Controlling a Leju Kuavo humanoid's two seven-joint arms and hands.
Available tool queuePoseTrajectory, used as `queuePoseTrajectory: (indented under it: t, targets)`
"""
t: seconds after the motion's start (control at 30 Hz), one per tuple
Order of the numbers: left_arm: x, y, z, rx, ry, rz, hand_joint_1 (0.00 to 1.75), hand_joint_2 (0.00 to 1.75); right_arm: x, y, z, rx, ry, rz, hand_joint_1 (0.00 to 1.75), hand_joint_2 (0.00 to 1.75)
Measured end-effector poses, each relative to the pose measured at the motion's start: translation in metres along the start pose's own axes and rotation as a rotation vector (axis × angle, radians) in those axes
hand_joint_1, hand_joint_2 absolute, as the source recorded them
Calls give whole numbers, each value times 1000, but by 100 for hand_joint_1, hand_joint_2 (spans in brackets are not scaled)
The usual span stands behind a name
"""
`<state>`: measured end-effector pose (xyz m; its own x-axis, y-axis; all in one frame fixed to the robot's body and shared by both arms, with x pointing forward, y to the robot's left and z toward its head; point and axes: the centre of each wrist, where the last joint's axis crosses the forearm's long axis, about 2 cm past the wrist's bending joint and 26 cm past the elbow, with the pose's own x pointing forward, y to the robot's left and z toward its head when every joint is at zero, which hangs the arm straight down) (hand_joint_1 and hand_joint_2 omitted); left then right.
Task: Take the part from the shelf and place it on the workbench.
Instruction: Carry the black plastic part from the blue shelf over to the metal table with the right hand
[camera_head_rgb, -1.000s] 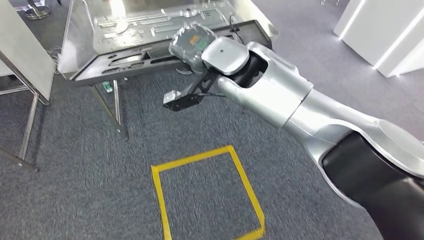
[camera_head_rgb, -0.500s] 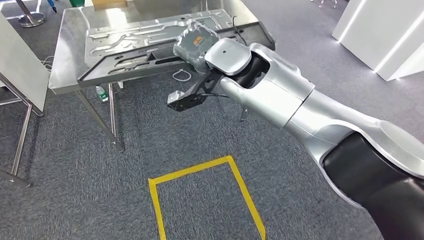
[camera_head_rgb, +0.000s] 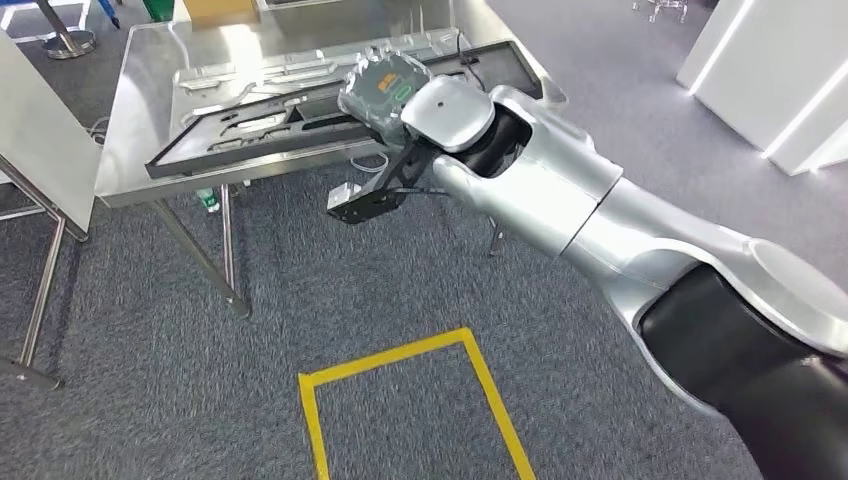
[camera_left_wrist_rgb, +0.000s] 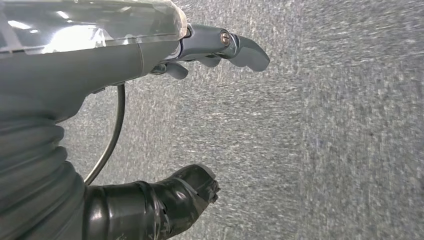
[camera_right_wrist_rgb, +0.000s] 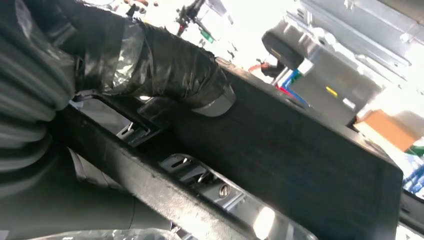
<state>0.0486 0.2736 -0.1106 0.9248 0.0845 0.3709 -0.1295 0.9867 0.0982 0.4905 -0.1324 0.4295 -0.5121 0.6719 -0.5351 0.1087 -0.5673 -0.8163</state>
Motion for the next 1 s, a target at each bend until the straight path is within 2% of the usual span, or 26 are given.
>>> queuePoseTrajectory:
  t: [0.67,1.0]
  targets:
    - [0,2,0,5,11,-8,0,175,7,3,-3,-2,-10,15,175,175]
    - [2,1,-1,2,7,-7,0,175,5,13,-4,17,-8,5,175,175]
